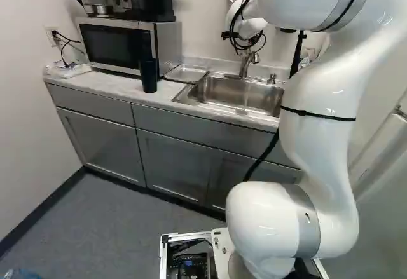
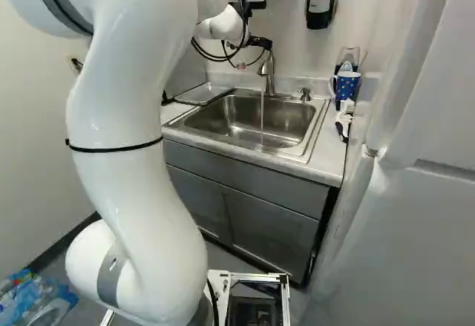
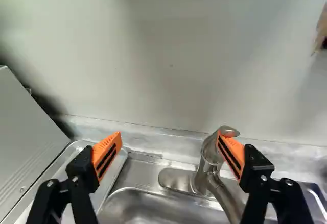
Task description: Rinse the cup and place it in the tray
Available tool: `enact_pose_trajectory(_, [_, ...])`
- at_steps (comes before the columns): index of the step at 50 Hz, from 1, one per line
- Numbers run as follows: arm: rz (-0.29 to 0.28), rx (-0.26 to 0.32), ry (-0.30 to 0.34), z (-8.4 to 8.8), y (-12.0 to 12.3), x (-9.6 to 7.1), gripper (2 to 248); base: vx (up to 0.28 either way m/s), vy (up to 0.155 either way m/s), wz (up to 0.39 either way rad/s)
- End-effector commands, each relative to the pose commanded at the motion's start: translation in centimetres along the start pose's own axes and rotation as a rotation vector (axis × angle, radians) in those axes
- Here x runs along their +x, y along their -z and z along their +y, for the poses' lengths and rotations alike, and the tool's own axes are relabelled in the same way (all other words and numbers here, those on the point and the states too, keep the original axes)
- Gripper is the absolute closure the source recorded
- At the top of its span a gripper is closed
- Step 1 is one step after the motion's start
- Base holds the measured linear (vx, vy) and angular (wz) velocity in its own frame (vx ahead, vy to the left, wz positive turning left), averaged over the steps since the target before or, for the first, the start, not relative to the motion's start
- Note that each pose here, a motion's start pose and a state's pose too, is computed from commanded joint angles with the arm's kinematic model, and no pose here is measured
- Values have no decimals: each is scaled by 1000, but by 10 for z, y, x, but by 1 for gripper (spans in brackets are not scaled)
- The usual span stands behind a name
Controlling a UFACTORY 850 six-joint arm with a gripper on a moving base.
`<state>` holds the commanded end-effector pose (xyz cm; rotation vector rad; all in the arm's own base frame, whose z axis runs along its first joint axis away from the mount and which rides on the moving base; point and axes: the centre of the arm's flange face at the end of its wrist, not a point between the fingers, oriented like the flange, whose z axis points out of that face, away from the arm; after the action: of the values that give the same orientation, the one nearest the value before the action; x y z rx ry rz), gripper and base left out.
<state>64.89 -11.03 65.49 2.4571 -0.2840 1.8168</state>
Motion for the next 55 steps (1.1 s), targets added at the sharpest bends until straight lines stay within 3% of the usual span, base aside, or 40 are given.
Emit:
enact_pose_trajectory(16, [-17,-8,-2,5,17,-4,3,0,0,0])
enact_pose_trajectory(55, [-61,-61,-21,38,74,-19,3,0,0,0])
